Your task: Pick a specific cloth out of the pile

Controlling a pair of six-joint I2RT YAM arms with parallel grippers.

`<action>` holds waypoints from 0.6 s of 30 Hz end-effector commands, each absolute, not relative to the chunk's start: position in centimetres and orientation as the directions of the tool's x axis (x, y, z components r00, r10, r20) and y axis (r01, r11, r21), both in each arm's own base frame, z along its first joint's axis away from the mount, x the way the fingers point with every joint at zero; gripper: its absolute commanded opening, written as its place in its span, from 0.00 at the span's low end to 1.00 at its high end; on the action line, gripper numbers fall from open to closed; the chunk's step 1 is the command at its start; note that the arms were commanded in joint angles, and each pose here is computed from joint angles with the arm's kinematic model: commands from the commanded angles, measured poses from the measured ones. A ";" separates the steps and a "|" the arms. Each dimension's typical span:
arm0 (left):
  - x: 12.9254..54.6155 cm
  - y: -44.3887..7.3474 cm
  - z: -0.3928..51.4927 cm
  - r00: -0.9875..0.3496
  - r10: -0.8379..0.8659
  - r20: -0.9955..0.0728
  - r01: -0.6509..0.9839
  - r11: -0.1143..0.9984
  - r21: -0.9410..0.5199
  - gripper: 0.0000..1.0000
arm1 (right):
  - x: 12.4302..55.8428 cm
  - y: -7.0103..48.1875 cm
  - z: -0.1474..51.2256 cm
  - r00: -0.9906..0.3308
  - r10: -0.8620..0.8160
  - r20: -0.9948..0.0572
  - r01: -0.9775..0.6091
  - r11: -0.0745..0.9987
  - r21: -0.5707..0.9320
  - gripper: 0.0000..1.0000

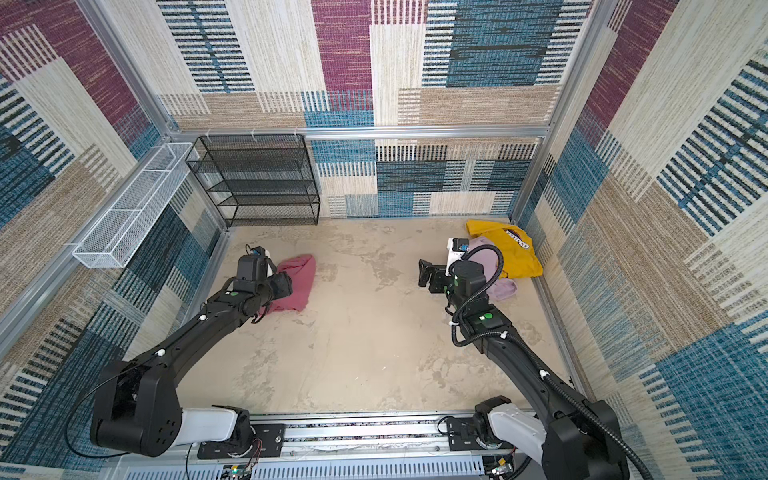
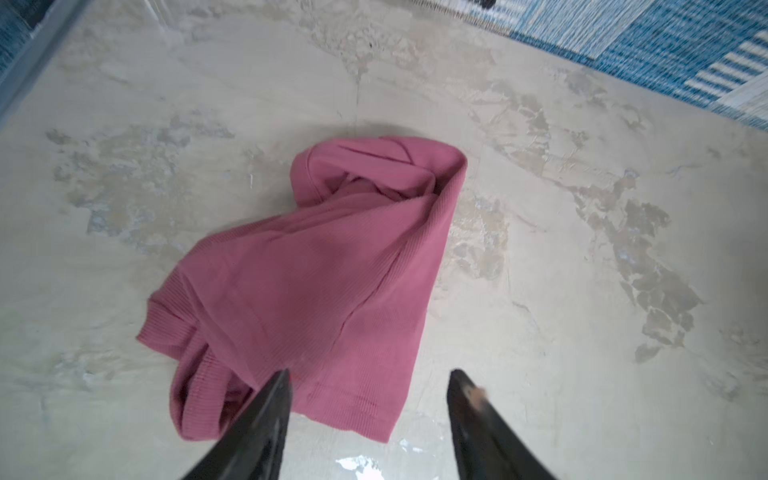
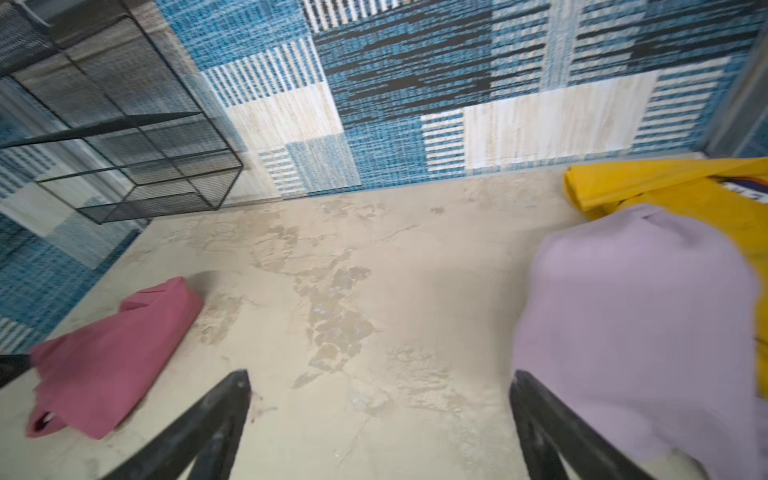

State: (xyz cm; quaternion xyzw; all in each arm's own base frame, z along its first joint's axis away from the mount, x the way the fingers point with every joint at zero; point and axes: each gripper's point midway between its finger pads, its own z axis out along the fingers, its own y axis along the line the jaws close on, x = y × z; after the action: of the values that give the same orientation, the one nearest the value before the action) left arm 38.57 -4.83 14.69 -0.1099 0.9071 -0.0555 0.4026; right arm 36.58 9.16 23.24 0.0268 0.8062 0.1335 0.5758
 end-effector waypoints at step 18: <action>38.0 -0.8 15.5 -0.476 0.014 -0.879 -0.164 0.981 0.104 0.65 | 35.3 -0.8 19.6 -0.042 0.086 -0.995 0.186 0.980 0.077 1.00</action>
State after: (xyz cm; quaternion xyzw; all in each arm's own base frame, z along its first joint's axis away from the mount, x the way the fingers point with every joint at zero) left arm 37.55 -1.32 15.23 -0.0606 0.8658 0.0574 0.4934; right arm 35.06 -0.20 17.43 0.0829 0.7591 -0.0279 0.6450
